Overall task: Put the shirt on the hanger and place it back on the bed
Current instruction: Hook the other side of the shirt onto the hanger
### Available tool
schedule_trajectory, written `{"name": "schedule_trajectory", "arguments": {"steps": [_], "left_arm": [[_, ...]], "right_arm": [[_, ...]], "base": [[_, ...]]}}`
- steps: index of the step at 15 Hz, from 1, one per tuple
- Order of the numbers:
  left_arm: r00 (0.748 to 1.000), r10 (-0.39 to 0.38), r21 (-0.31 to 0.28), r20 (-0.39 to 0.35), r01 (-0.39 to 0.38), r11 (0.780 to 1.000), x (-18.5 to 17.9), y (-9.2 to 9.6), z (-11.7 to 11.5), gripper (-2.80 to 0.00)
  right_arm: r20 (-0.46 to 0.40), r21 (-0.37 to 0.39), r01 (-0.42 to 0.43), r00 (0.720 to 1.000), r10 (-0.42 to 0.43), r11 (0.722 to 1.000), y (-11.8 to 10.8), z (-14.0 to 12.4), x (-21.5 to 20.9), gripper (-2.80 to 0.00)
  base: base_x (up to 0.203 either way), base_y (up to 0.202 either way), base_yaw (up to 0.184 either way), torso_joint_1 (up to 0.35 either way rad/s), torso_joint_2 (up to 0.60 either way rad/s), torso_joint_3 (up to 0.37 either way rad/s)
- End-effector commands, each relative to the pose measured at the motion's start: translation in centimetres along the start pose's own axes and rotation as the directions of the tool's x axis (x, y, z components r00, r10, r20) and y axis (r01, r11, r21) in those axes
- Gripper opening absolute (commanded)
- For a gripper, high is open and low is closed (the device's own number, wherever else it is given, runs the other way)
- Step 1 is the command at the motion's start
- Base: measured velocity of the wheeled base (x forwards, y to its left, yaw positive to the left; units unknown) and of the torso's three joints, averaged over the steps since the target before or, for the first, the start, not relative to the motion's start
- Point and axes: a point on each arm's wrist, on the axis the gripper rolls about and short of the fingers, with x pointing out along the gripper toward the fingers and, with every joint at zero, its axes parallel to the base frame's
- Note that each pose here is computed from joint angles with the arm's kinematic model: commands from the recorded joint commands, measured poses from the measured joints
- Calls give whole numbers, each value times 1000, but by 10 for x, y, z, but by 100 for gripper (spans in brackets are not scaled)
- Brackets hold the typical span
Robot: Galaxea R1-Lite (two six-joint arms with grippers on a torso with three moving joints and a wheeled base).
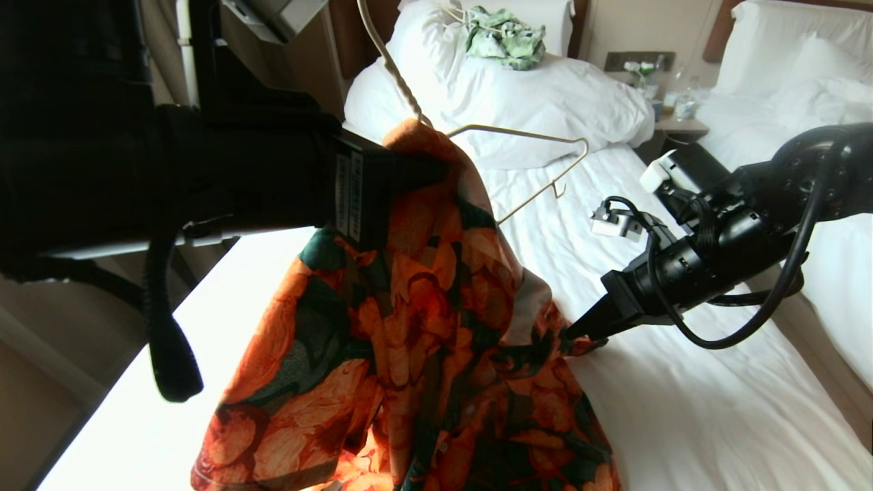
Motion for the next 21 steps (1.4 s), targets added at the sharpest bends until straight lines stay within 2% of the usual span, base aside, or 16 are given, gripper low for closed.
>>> {"name": "schedule_trajectory", "arguments": {"steps": [1, 2, 6, 9, 14, 15, 21], "left_arm": [[1000, 0, 3, -3, 0, 1000, 1, 0, -1, -280], [1000, 0, 3, -3, 0, 1000, 1, 0, -1, -280], [1000, 2, 1, -7, -2, 1000, 0, 0, -2, -280], [1000, 4, 2, -7, -4, 1000, 0, 1, -1, -280], [1000, 6, 2, -8, -6, 1000, 1, 1, -2, -280], [1000, 6, 2, -7, -6, 1000, 1, 1, -2, -280], [1000, 6, 1, -7, -6, 1000, 1, 1, -2, -280]], "right_arm": [[109, -39, -13, 994, 17, 999, 0, -3, -1, 0], [150, -28, -20, 988, 24, 999, 0, -1, -1, 0], [173, 9, -33, 984, 31, 999, 0, 2, -4, 0], [234, 50, -63, 971, 49, 997, 1, 8, 0, 0], [285, 37, -106, 954, 91, 994, 5, 11, 26, 0], [285, 37, -105, 954, 90, 994, 4, 11, 27, -280], [284, 46, -99, 955, 82, 994, 0, 12, 30, -280]], "base": [[0, 0, 0, 0, 0, 0], [0, 0, 0, 0, 0, 0], [0, 0, 0, 0, 0, 0], [0, 0, 0, 0, 0, 0], [0, 0, 0, 0, 0, 0], [0, 0, 0, 0, 0, 0], [0, 0, 0, 0, 0, 0]]}}
